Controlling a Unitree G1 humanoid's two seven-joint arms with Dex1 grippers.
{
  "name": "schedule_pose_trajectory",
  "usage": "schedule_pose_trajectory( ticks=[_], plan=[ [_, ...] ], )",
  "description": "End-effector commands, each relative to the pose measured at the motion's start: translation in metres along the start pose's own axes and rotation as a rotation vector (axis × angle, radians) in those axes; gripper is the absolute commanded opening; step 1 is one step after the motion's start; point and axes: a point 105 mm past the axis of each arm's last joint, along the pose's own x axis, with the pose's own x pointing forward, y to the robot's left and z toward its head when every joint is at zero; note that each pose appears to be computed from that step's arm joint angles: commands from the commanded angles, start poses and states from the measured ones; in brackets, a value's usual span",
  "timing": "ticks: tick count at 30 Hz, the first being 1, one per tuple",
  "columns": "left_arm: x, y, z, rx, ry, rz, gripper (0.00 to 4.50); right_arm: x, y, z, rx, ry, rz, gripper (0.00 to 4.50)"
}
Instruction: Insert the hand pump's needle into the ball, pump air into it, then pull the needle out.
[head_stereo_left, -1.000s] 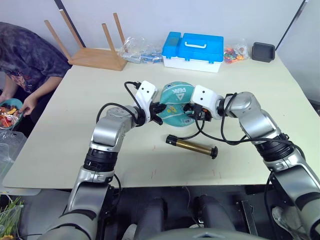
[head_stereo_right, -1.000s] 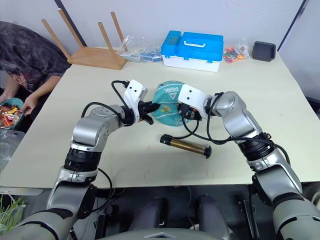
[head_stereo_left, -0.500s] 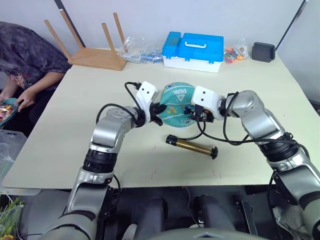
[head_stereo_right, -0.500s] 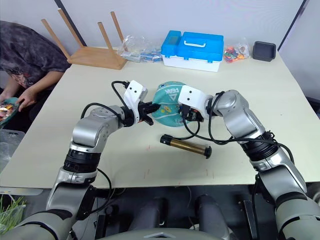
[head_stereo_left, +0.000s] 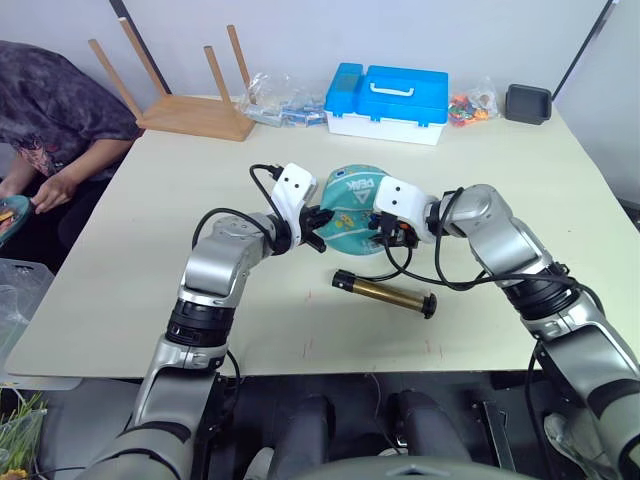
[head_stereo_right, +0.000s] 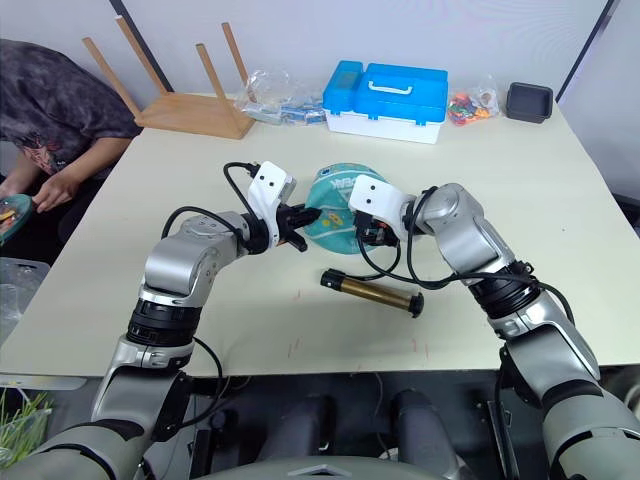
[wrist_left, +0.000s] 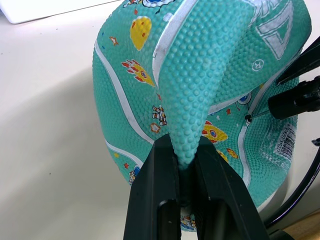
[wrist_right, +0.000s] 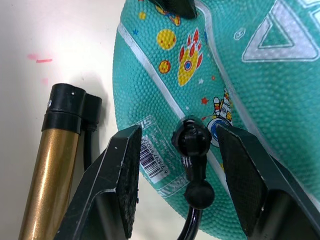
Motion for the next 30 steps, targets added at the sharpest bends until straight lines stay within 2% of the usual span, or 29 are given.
schedule_pose_trajectory(
  ticks=[1,14,17,18,19,20,30],
  plan=[
    [0.0006,0.0052,-0.0276,-0.037,0.105,0.027,0.00,-0.0046,-0.0075,0.0165,-0.056,-0.034,-0.026,2.44],
    [-0.0006,0.0045,-0.0291,-0.037,0.106,0.031,0.00,-0.0031,-0.0102,0.0178,-0.057,-0.034,-0.038,2.44],
    [-0.0003,0.0051,-0.0291,-0.037,0.106,0.032,0.00,-0.0028,-0.0108,0.0187,-0.053,-0.037,-0.038,1.62],
    [-0.0003,0.0052,-0.0291,-0.037,0.106,0.032,0.00,-0.0026,-0.0108,0.0189,-0.052,-0.038,-0.037,1.26],
    [0.0000,0.0054,-0.0290,-0.037,0.106,0.033,0.00,-0.0023,-0.0108,0.0190,-0.052,-0.039,-0.036,0.57],
    [0.0001,0.0055,-0.0289,-0.037,0.106,0.033,0.00,-0.0020,-0.0108,0.0190,-0.053,-0.038,-0.035,0.38],
    [0.0003,0.0058,-0.0289,-0.043,0.104,0.036,0.00,0.0003,-0.0054,0.0251,-0.086,-0.024,-0.021,0.31]
  ],
)
